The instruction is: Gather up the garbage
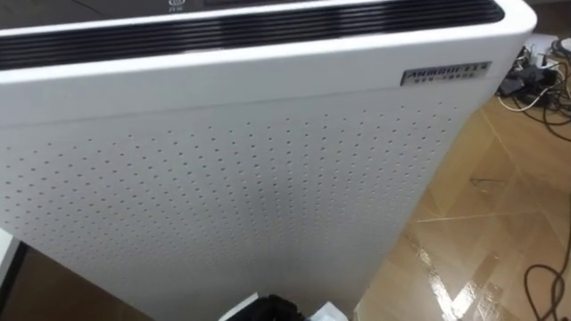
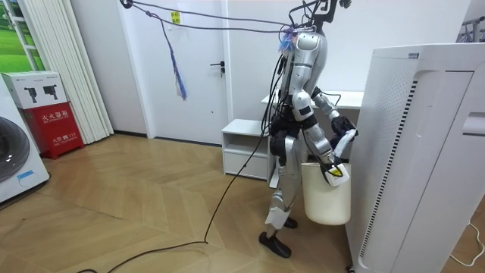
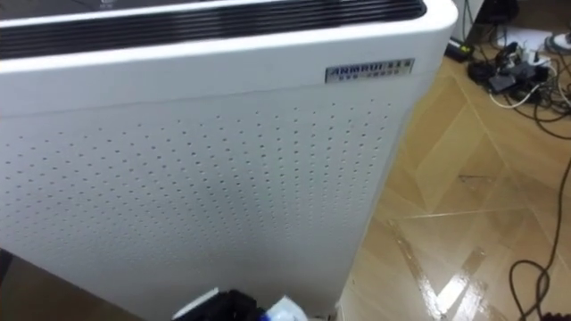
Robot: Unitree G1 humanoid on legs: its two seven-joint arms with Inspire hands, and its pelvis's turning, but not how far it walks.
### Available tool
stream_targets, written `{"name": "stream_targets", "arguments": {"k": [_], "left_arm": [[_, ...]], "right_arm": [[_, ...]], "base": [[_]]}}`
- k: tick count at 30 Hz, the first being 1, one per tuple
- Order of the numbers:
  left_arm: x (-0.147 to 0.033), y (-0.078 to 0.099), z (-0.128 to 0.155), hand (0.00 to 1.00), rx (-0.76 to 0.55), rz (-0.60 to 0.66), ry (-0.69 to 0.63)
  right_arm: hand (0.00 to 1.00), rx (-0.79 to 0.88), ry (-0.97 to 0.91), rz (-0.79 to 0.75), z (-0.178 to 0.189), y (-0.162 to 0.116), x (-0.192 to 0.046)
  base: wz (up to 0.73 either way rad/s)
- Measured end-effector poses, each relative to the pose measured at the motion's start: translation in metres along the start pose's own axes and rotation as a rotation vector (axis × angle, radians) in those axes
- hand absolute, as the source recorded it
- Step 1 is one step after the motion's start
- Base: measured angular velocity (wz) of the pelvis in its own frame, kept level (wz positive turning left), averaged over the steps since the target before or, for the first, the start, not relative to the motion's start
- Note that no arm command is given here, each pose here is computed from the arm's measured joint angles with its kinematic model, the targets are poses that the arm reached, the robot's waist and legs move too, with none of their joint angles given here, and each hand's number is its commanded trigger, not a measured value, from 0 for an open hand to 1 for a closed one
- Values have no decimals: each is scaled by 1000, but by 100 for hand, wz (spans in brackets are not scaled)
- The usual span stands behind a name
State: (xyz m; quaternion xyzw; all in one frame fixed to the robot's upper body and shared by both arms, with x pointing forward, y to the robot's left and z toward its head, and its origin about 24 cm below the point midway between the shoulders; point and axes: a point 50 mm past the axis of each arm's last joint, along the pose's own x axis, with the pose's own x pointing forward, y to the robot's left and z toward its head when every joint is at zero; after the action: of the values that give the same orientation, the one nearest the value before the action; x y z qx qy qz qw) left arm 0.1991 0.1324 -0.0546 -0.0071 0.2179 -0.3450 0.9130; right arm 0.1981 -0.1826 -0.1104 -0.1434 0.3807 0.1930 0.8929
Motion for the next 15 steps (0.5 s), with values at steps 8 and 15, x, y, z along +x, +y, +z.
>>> {"name": "stream_targets", "arguments": {"k": [8, 15], "left_arm": [[-3, 3, -13, 100, 12, 25, 67], [-10, 8, -42, 100, 5, 87, 203]], "right_arm": [[100, -9, -4, -15, 2, -1, 1], [100, 6, 12, -32, -2, 1, 1]], "base": [[-2], [2]]}}
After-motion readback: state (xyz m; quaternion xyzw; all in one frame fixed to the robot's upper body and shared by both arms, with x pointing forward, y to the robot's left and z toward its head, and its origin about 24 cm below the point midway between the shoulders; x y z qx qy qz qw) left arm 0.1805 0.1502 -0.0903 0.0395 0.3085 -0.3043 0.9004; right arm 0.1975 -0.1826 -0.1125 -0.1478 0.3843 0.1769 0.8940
